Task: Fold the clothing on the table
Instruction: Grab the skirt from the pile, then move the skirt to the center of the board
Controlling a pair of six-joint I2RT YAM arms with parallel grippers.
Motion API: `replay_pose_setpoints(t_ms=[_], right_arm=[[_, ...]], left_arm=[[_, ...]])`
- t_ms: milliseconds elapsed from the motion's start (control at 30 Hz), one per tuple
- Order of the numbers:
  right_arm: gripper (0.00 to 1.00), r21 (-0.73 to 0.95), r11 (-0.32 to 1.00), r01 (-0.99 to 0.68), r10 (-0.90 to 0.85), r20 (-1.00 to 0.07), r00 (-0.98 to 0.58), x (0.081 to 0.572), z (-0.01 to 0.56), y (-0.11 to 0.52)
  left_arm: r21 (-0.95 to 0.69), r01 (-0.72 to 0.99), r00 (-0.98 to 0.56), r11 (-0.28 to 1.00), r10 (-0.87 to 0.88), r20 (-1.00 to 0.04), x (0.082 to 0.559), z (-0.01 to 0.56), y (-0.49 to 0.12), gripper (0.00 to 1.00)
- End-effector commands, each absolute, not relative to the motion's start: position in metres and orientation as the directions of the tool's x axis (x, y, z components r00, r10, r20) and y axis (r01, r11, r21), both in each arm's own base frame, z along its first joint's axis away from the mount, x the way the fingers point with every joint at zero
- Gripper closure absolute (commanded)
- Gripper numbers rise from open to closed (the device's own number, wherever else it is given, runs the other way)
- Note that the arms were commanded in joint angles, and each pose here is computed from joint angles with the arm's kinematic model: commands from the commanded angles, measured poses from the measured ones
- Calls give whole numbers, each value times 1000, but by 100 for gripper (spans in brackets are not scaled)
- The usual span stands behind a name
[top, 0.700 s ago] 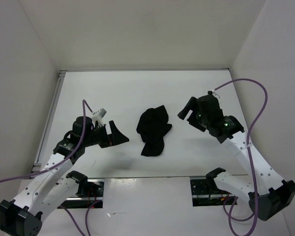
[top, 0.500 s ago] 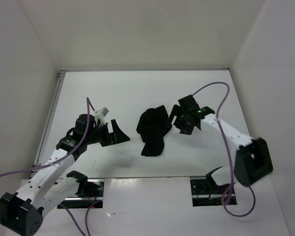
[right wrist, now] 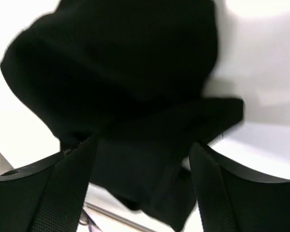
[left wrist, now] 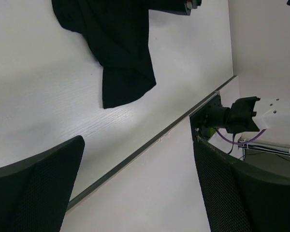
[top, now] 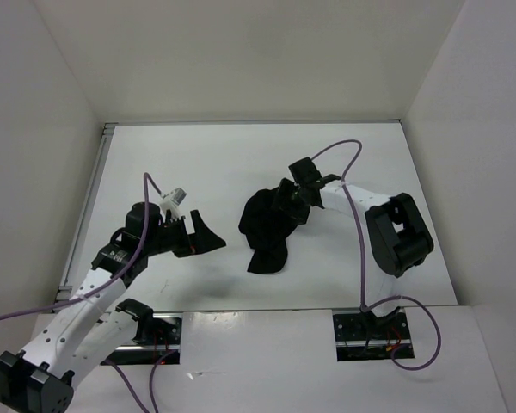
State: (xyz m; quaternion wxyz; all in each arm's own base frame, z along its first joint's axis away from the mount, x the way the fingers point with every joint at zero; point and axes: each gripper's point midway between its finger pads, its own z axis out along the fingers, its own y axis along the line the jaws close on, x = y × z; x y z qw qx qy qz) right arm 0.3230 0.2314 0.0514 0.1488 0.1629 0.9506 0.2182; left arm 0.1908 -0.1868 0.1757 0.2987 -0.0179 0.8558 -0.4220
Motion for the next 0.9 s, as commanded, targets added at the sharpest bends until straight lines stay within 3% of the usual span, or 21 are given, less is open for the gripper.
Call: replay_pose_setpoints(t_ms=[0, 167, 233, 267, 333, 467, 533, 633, 867], right_arm=[[31, 507, 832, 224, 370, -206, -906, 336, 44, 252], [61, 467, 851, 238, 363, -196, -911, 335, 36, 252], [95, 452, 864, 223, 354, -230, -906, 338, 48, 251], [100, 456, 863, 216, 368, -276, -888, 346, 64, 248], [100, 457, 871, 179, 350, -321, -880, 347, 89, 249], [100, 492, 870, 24, 339, -564, -753, 350, 227, 254], [100, 548, 833, -79, 392, -684, -616, 342, 329, 246], [100, 582, 795, -174, 435, -745, -505, 316, 403, 225], [100, 587, 788, -186, 445, -752, -486, 275, 404, 195]], left_arm=[[-727, 249, -811, 640, -273, -518, 189, 180, -187, 0], [-728, 238, -810, 643, -282, -514, 188, 181, -185, 0], [-728, 238, -810, 643, -283, -514, 188, 181, -185, 0], [-728, 238, -810, 643, -283, -514, 188, 181, -185, 0], [-728, 238, -810, 643, -283, -514, 188, 181, -185, 0], [-728, 237, -811, 643, -282, -513, 190, 180, -186, 0], [-728, 237, -811, 643, -282, -513, 190, 180, -186, 0], [-728, 230, -815, 646, -281, -507, 191, 176, -186, 0], [-737, 203, -828, 645, -289, -481, 192, 170, -187, 0]])
